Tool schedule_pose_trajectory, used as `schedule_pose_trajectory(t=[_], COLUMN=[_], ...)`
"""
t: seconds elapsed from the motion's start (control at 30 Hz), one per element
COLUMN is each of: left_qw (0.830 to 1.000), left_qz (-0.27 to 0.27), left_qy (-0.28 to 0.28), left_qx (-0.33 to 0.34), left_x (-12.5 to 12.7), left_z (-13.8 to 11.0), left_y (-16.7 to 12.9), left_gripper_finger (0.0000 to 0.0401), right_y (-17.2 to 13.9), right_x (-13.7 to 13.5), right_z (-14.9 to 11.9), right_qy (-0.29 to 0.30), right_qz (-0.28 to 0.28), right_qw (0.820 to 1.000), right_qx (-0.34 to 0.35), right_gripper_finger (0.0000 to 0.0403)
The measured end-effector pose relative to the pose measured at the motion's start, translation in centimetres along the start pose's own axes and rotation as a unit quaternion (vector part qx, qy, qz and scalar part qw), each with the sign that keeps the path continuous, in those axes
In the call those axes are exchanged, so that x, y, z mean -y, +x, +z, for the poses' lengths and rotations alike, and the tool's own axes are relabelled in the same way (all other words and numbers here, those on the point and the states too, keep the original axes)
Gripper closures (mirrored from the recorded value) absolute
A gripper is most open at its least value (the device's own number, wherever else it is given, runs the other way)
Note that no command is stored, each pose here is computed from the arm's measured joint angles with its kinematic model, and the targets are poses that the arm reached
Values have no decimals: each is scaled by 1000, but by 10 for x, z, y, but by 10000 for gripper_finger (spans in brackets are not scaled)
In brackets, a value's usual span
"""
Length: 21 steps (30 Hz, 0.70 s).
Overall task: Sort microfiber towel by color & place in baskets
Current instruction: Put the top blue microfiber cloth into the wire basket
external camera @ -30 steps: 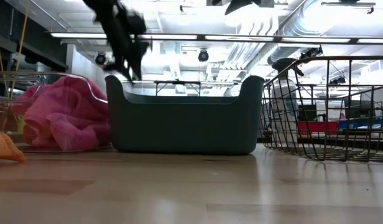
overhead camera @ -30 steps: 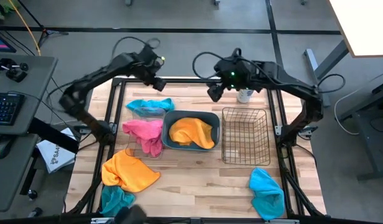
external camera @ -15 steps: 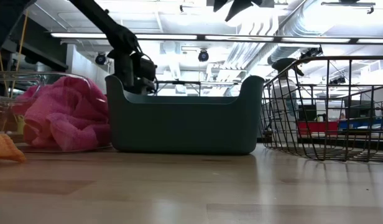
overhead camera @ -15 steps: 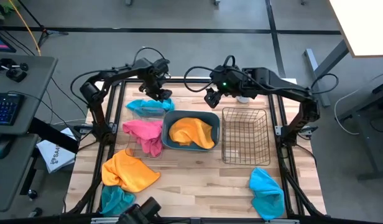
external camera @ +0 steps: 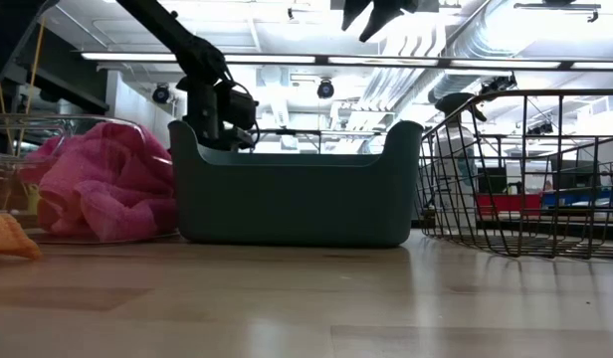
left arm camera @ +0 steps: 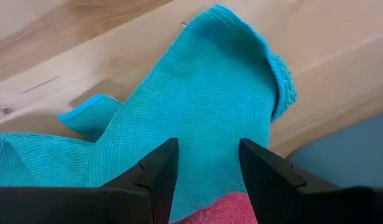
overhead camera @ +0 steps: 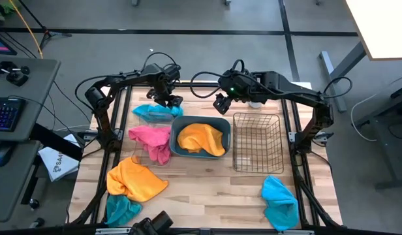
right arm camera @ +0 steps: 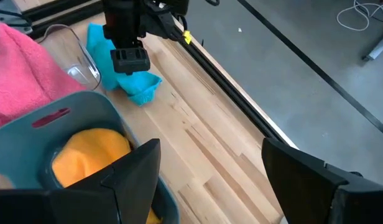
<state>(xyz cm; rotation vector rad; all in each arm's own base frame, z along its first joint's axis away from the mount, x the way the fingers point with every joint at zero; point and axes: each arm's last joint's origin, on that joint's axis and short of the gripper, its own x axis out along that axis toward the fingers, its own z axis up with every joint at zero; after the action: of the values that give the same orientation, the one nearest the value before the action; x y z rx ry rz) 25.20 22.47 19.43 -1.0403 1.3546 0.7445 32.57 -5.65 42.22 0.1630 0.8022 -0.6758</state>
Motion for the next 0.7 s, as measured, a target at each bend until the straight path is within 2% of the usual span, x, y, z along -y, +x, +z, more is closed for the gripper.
schedule_pose_trajectory(t=[0.23, 0.47, 0.7], left_qw=[1000, 998, 999], left_qz=[-11, 9, 2], left_qy=[-10, -37, -22], left_qx=[-5, -49, -28], left_x=[-1, -12, -14], left_z=[0, -15, -14], left_y=[2, 27, 39], left_gripper_finger=[243, 243, 243], right_y=[0, 0, 0], right_x=[0, 0, 0], right_z=[0, 0, 0], right_qy=[0, 1, 0], right_qz=[0, 0, 0], right_qw=[1000, 1000, 1000], right_qx=[0, 0, 0], right_gripper_finger=[128, 128, 128])
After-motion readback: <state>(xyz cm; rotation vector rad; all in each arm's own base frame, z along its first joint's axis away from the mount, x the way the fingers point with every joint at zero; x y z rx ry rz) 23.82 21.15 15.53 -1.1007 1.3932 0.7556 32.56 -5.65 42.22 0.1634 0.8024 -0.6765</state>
